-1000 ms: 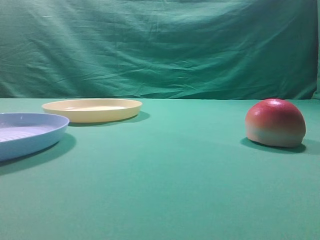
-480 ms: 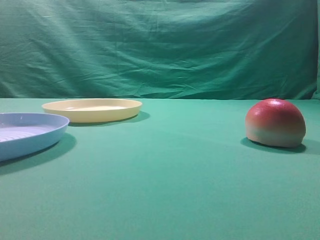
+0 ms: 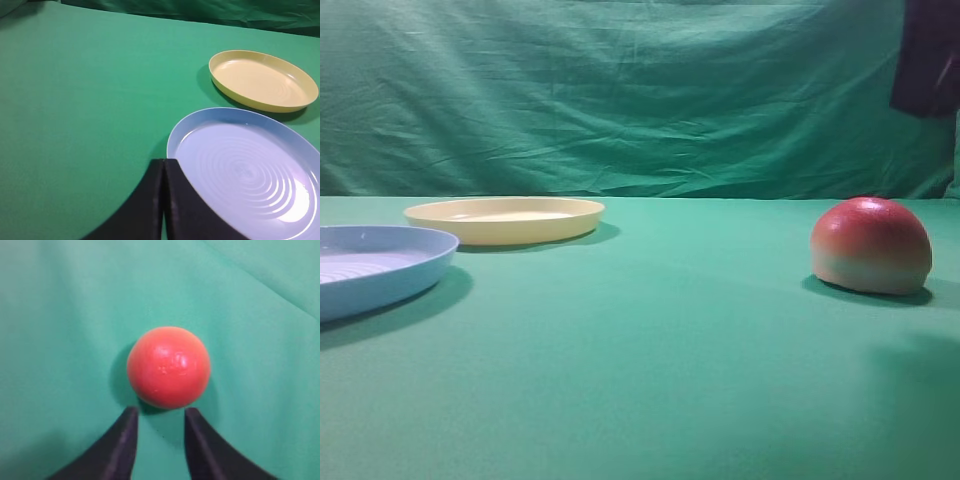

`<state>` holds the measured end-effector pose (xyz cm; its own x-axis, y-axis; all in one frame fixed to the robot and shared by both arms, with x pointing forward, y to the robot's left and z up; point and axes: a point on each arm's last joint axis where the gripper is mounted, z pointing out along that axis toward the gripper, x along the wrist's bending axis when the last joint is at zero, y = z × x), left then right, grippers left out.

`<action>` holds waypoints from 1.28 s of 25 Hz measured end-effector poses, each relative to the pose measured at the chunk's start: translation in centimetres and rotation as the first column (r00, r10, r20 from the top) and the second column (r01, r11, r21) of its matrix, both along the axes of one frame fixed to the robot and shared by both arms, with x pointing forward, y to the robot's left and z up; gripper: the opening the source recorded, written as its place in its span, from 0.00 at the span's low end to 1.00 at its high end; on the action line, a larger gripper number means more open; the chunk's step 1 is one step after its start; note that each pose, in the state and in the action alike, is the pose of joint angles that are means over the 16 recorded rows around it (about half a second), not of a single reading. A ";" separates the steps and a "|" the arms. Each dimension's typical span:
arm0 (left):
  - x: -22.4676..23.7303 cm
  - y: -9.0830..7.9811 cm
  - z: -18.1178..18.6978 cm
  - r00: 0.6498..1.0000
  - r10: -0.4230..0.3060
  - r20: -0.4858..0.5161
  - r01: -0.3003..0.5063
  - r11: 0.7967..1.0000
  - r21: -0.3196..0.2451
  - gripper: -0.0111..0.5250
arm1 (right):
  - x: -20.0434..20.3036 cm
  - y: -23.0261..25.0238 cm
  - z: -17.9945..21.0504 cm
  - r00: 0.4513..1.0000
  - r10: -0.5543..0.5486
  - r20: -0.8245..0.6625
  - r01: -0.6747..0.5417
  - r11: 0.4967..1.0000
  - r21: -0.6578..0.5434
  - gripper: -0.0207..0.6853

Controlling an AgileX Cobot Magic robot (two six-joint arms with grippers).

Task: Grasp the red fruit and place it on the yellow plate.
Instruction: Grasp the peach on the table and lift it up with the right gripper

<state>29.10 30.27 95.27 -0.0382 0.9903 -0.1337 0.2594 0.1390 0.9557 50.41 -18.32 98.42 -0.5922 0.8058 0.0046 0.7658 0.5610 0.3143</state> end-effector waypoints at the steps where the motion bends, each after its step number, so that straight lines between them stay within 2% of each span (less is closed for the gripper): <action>1: 0.0 0.0 0.0 1.000 0.000 0.000 0.000 1.000 0.000 0.02 | 0.2 0.1 -0.4 1.000 -0.001 -0.004 0.001 1.000 -0.002 0.86; 4: 0.0 0.0 0.0 1.000 0.000 0.000 0.000 1.000 0.000 0.02 | 0.8 0.3 -1.6 1.000 -0.003 -0.015 0.003 1.000 -0.008 0.90; 8: 0.0 0.0 0.0 1.000 0.000 0.000 0.000 1.000 0.000 0.02 | 1.5 0.6 -3.0 1.000 -0.006 -0.022 0.006 1.000 -0.013 0.86; 11: 0.0 0.0 0.0 1.000 0.000 0.000 0.000 1.000 0.000 0.02 | 1.9 0.7 -3.8 1.000 -0.003 -0.026 0.003 1.000 -0.017 0.78; 17: 0.0 0.0 0.0 1.000 0.000 0.000 0.000 1.000 0.000 0.02 | 2.7 1.1 -4.0 1.000 0.014 -0.027 -0.015 1.000 -0.021 0.56; 25: 0.0 0.0 0.0 1.000 0.000 0.000 0.000 1.000 0.000 0.02 | 5.7 3.1 0.0 0.996 0.049 0.078 -0.052 0.998 0.034 0.33; 32: 0.0 0.0 0.0 1.000 0.000 0.000 0.000 1.000 0.000 0.02 | 8.7 8.1 5.1 0.966 0.117 0.232 -0.146 0.983 0.113 0.29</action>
